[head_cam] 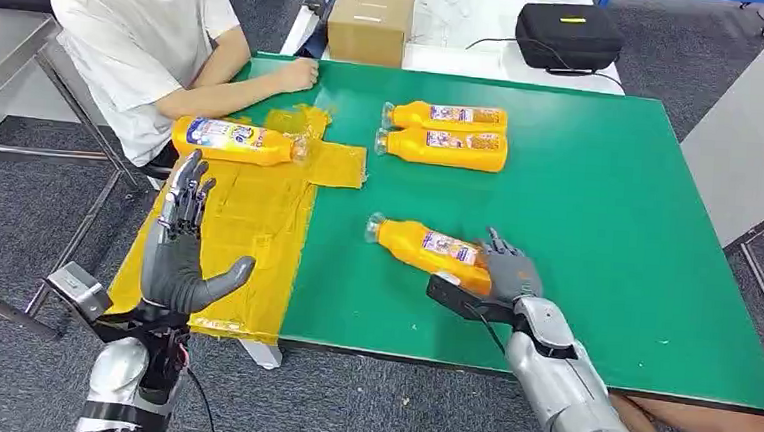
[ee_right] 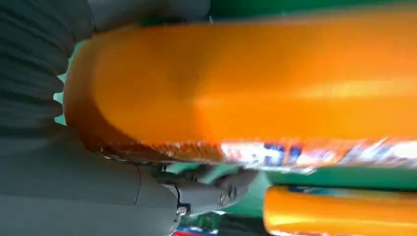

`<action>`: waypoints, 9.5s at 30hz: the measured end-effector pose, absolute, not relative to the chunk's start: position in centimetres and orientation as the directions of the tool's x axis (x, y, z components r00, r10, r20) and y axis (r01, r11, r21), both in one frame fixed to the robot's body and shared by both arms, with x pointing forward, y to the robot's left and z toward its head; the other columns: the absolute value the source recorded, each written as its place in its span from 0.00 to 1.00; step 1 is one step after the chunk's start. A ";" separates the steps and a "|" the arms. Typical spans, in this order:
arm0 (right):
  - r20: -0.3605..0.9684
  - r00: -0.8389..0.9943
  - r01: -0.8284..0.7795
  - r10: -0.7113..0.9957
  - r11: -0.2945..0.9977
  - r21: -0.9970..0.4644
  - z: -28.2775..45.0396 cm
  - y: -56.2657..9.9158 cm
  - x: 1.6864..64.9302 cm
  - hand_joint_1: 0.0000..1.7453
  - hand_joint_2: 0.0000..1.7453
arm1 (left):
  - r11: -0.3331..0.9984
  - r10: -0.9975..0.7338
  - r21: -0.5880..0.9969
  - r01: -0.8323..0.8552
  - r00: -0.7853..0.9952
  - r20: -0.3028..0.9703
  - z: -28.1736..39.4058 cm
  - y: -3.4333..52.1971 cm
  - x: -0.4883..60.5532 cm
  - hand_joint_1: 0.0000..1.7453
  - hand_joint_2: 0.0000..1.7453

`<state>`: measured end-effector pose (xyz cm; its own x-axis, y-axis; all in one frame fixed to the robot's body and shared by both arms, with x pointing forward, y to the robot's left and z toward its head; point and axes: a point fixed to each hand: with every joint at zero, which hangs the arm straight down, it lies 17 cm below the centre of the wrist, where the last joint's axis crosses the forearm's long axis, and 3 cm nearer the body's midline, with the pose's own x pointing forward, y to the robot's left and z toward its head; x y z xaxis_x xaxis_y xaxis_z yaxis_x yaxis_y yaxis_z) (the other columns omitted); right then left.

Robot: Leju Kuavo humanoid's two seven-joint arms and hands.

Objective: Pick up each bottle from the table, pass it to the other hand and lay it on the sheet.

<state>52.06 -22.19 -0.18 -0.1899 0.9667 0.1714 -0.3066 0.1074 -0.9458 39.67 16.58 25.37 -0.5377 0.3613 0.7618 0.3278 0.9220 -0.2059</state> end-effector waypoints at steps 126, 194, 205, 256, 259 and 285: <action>0.828 -0.531 -0.600 0.182 0.609 -0.518 9.8 4.2 36.5 0.00 1.00 | 0.519 0.722 -0.614 0.596 0.080 0.687 18.9 4.7 37.6 1.00 1.00; 0.888 -0.427 -0.576 0.169 0.707 -0.411 7.0 3.2 37.0 0.00 0.00 | 0.616 -0.711 0.629 0.474 -0.008 0.703 -0.5 25.7 51.6 0.00 1.00; 0.890 -0.425 -0.575 0.168 0.709 -0.408 6.9 3.3 37.0 0.00 0.00 | 0.762 -0.560 0.572 0.304 -0.134 0.817 3.2 24.6 52.1 0.00 1.00; 0.293 -0.386 -0.125 0.874 0.266 -0.956 4.1 -12.8 45.3 0.00 1.00 | 0.986 0.123 -0.048 0.157 -0.513 0.850 22.3 22.0 44.1 0.00 1.00; 0.285 -0.360 -0.144 0.888 0.249 -0.958 2.9 -13.9 45.5 0.00 1.00 | 0.986 0.125 -0.051 0.157 -0.506 0.854 21.9 22.0 44.0 0.00 1.00; 0.123 -0.333 -0.117 0.935 0.089 -0.989 2.3 -16.1 49.5 0.00 1.00 | 0.981 0.156 -0.078 0.177 -0.482 0.862 21.0 21.4 43.8 0.00 1.00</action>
